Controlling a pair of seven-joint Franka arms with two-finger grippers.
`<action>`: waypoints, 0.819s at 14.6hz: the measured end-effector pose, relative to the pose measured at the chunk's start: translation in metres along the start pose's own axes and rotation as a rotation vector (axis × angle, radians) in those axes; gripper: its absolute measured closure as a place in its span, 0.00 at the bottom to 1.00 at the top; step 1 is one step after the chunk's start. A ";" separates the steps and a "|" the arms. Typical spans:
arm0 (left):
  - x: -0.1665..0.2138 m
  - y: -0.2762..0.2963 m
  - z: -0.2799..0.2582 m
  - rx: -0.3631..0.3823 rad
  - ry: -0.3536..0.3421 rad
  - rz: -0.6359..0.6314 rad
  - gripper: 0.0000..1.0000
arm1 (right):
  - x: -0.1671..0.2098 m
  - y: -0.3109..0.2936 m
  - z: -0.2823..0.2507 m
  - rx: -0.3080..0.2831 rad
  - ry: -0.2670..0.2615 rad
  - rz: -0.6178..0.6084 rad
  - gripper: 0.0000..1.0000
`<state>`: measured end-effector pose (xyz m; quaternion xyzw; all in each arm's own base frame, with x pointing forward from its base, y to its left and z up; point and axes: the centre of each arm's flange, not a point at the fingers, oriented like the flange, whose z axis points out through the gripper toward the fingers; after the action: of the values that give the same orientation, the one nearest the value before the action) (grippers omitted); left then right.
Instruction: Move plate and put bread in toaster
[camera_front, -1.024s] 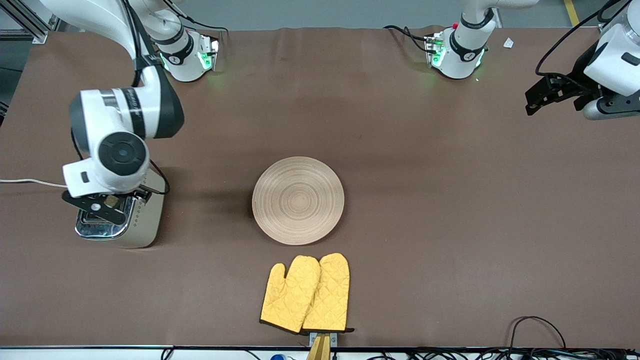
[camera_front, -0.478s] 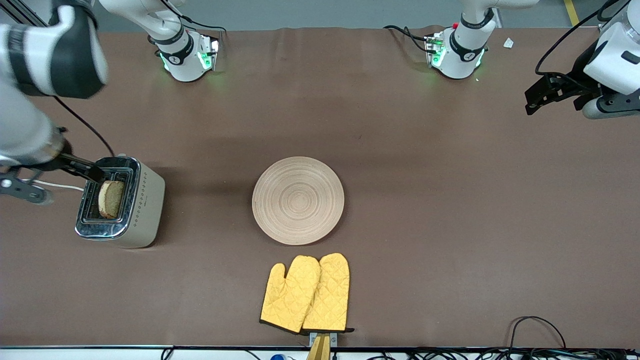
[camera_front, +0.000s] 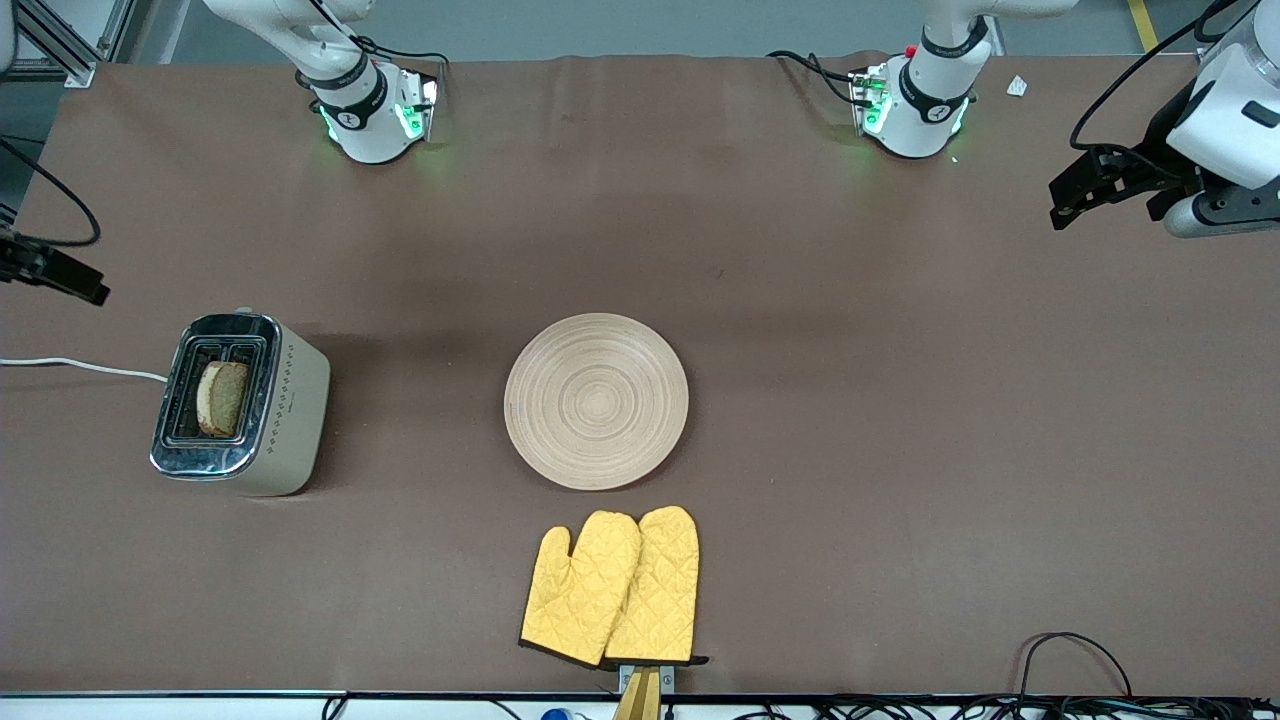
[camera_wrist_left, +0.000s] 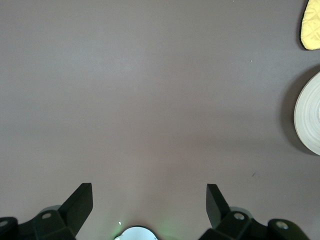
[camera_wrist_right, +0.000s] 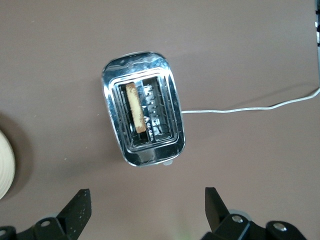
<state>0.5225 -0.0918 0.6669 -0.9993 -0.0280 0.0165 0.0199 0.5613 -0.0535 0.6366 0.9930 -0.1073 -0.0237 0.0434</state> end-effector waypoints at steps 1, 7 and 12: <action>0.000 0.000 0.000 0.000 0.000 -0.001 0.00 | -0.005 0.002 -0.005 0.033 -0.004 -0.009 0.00; 0.001 -0.006 0.000 0.000 0.000 -0.011 0.00 | -0.008 -0.003 -0.001 0.078 -0.028 -0.034 0.00; 0.001 -0.005 0.000 0.000 0.000 -0.009 0.00 | -0.006 -0.006 -0.001 0.080 -0.015 -0.040 0.00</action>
<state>0.5233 -0.0871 0.6670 -0.9991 -0.0324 0.0165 0.0197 0.5565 -0.0460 0.6375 0.9957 -0.0886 -0.0276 0.0026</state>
